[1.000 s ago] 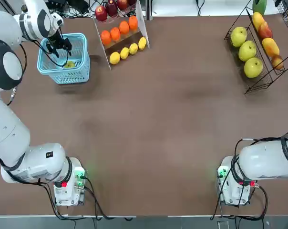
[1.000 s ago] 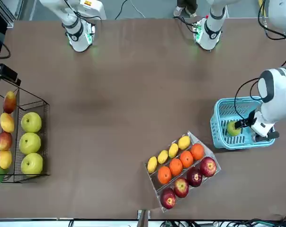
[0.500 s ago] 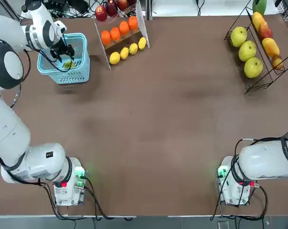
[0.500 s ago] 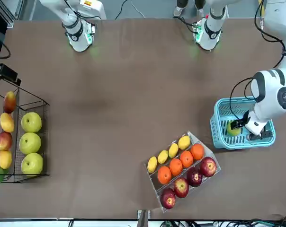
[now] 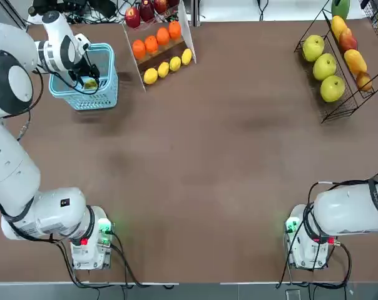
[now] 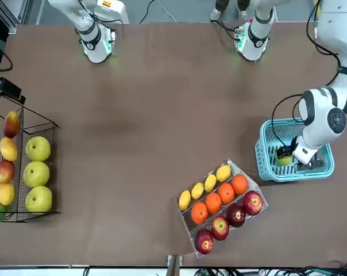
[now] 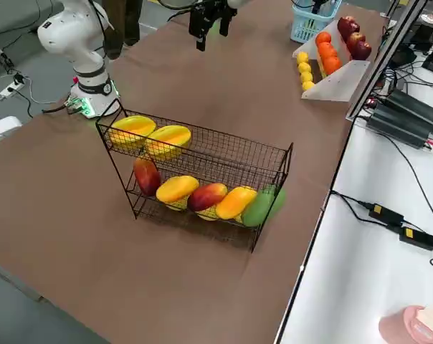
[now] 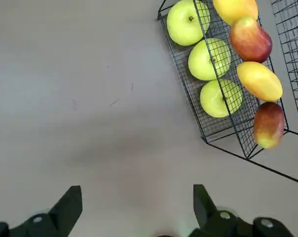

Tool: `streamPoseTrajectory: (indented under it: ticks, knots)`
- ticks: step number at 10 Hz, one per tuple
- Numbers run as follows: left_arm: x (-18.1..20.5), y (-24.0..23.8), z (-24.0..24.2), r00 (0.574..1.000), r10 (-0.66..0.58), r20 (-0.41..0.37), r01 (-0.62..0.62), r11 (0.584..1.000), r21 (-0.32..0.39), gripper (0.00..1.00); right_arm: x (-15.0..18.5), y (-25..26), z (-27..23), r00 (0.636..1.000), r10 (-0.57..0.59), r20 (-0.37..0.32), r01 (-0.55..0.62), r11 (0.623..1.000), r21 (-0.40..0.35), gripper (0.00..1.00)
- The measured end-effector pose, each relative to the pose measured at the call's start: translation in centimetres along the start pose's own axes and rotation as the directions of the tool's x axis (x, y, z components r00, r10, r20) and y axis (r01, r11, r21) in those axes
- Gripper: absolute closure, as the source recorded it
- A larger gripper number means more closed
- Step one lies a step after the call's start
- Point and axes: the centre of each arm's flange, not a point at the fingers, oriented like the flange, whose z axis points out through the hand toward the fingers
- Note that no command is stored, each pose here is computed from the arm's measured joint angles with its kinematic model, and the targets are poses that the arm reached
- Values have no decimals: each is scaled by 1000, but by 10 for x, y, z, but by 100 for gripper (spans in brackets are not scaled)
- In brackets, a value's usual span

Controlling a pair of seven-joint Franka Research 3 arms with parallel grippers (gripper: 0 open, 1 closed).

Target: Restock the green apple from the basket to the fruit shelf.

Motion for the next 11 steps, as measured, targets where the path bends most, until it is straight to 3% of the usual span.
streamPoseTrajectory:
  ticks: [11]
  knots:
    - [0,0,21,1000,-1,-6,1,1000,-5,7,0,-1,0,1000,-1,1,1,1000,1,0]
